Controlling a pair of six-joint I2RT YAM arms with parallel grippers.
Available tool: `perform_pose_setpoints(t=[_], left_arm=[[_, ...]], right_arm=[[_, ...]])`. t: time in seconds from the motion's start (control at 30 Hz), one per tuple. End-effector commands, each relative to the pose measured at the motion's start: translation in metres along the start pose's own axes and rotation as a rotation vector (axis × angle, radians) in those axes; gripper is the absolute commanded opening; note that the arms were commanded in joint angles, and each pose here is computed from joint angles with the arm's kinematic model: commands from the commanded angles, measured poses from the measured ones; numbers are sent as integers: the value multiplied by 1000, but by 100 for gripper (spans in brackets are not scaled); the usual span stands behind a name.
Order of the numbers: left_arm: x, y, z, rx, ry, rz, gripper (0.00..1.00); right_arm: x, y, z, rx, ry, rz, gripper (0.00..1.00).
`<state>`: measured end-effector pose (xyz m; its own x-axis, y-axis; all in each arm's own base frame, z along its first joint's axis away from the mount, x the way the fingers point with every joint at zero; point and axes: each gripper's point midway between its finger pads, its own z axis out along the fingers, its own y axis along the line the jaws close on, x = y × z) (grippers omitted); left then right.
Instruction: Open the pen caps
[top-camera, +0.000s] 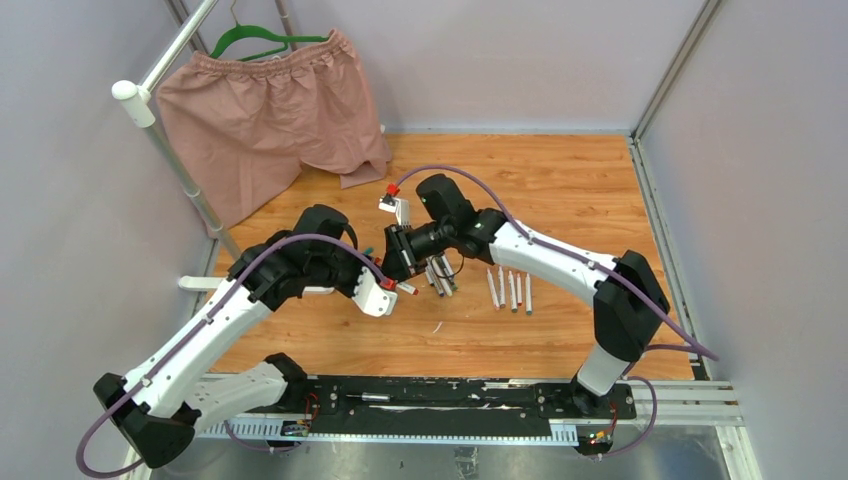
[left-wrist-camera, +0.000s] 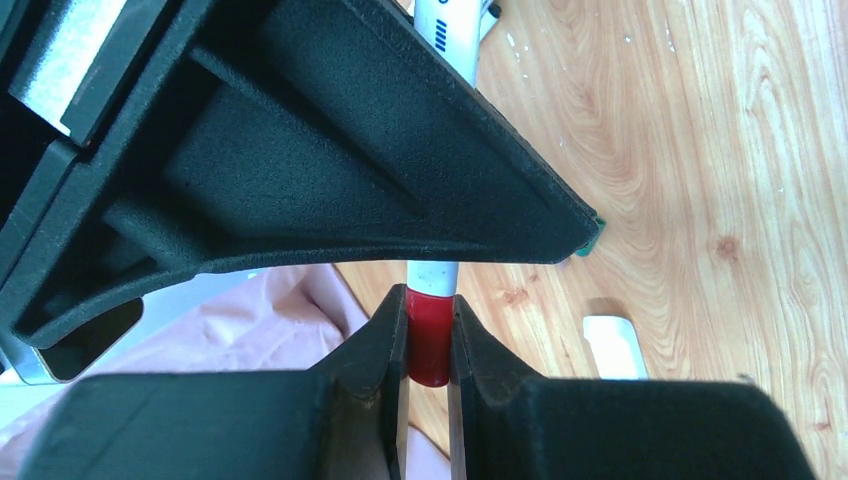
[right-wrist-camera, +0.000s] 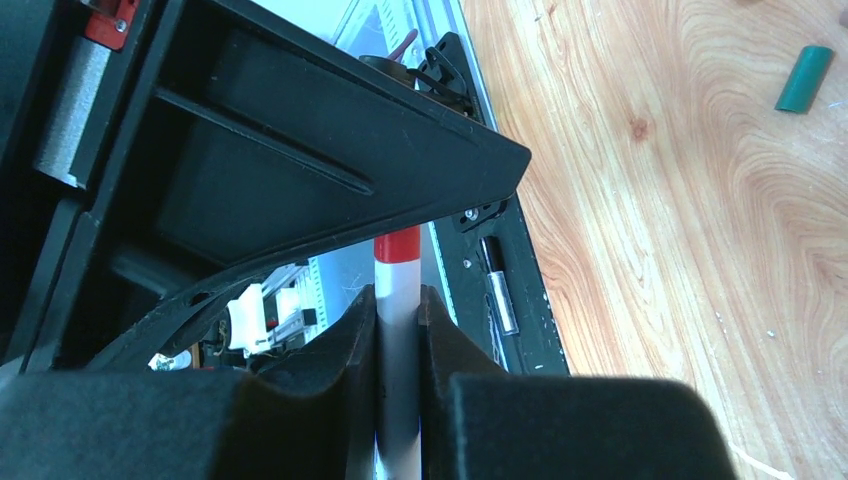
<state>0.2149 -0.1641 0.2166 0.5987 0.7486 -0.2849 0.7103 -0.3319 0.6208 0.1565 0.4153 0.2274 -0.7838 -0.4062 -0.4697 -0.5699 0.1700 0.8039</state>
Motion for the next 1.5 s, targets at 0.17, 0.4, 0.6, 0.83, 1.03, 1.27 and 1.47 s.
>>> perform_pose_setpoints(t=[0.17,0.4,0.6,0.83,1.03,1.27,1.47], left_arm=[[32,3,2,0,166,-30,0],[52,10,4,-42,245,-35,0],[73,10,-1,-46,279,-77,0],[88,0,7,-21,284,-188,0],[92,-26,35,71,262,-376,0],[94,-41,77,111,220,-553,0],[107,-54,106,151,260,-629,0]], right_arm=[[31,-10,-14,37,31,80,0],[52,-12,-26,78,44,89,0],[72,-13,-41,117,52,79,0],[59,-54,-91,398,-79,56,0],[52,-138,-163,916,-283,35,0],[56,-200,-170,1113,-300,68,0],[69,-247,-158,1193,-267,120,0]])
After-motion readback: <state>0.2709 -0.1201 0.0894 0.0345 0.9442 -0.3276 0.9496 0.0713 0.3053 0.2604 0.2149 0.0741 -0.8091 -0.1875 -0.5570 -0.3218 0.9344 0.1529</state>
